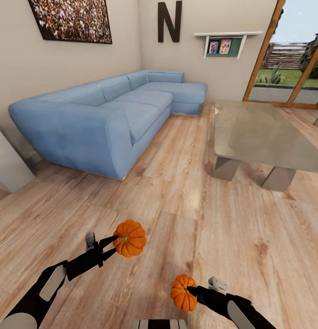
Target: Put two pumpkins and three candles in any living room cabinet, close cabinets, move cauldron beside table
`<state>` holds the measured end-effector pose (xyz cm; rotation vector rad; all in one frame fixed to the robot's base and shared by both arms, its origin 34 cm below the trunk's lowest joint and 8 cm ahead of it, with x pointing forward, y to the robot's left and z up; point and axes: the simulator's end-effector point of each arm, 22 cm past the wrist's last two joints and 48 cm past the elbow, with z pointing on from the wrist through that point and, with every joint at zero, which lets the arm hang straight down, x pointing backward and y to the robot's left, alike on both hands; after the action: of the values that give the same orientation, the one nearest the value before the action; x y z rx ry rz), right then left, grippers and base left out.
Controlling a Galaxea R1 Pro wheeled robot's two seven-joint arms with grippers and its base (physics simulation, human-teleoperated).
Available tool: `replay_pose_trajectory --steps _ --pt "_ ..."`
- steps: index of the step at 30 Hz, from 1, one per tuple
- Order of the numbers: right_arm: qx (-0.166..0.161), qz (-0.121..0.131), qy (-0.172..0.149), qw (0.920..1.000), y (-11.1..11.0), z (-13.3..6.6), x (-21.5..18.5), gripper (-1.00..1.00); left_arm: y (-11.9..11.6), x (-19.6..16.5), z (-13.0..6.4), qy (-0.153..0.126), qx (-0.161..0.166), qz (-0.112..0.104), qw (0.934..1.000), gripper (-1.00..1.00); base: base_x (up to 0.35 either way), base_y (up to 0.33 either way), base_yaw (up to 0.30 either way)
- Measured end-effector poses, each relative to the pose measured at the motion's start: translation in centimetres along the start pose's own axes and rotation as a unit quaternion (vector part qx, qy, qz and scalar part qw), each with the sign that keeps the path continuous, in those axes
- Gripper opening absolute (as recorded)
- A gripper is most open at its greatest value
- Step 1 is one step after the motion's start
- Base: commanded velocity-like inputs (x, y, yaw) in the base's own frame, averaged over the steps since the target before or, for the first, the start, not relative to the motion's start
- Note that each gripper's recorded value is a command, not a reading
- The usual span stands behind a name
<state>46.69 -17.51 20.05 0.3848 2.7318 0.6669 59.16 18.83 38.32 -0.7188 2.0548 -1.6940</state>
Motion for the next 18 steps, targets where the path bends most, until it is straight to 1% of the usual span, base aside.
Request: replay_pose_trajectory --steps 7,18 --pt "0.000 0.000 0.000 1.0000 -0.06 -0.03 -0.03 1.00 -0.03 -0.02 -0.01 0.000 0.000 0.000 1.0000 -1.00 0.103 0.082 0.000" --pt "0.001 0.000 0.000 1.0000 -0.10 -0.02 -0.03 1.00 0.02 0.00 -0.01 0.000 0.000 -0.001 1.0000 -1.00 0.007 0.004 0.000"
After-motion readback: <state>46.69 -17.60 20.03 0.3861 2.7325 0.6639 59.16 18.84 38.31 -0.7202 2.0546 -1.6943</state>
